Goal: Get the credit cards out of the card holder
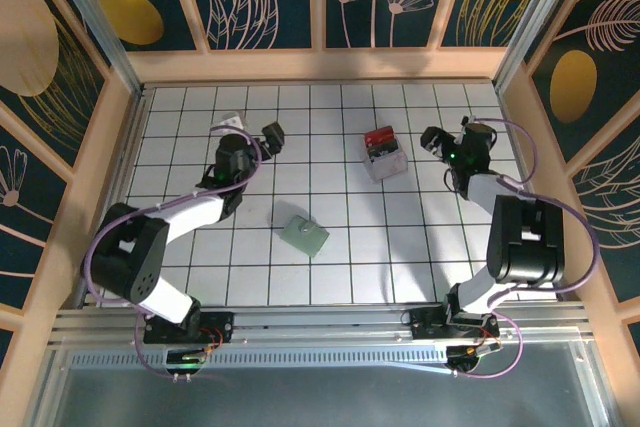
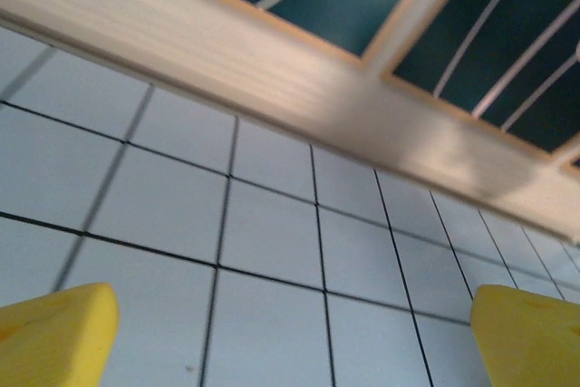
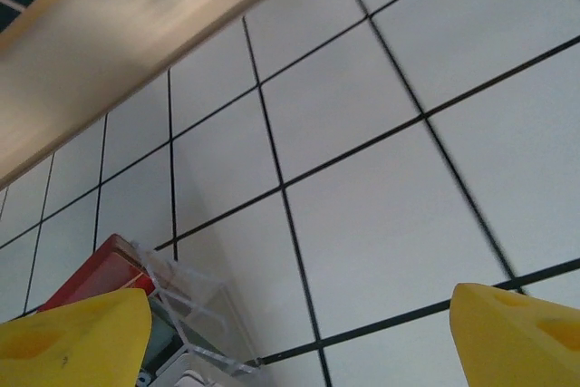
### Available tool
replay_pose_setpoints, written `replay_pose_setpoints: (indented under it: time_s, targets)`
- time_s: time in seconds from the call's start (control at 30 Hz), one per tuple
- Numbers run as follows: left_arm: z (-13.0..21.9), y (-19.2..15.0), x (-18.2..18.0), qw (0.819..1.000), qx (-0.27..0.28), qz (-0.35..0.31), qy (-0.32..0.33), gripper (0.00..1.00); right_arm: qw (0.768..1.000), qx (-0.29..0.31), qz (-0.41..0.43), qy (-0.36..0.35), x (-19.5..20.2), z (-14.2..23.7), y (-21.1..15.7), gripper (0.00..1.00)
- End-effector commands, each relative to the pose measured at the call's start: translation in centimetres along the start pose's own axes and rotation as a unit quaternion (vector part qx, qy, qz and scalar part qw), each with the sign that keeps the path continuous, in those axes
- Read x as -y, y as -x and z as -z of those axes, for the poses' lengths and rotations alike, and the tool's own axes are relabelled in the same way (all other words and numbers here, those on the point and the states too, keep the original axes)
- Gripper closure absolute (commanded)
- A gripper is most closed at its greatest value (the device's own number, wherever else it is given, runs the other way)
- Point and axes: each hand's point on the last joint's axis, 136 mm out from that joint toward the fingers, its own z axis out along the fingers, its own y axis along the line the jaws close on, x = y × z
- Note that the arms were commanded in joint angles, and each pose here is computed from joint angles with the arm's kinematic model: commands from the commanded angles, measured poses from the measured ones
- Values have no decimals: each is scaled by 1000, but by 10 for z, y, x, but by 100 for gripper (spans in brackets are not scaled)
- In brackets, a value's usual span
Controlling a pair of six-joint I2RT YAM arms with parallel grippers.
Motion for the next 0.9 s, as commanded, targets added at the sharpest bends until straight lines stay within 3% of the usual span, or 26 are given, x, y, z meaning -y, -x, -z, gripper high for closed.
replay_pose_setpoints:
  time_s: [0.0, 0.23, 0.47, 0.87]
  targets:
    - [-12, -26, 18, 999, -46, -18, -14, 1, 997, -46, -28, 50, -16, -11, -10, 16]
    - [-23, -50, 36, 996, -80, -33, -35, 1, 991, -98, -37, 86, -31, -43, -28, 22]
    - [-28, -61, 24, 995, -93, -43, -11, 1, 984, -136, -36, 112, -53, -72, -46, 25]
    - [-28, -64, 16, 994, -95, -44, 9, 1, 974, -167, -61, 137, -86, -68, -82, 26]
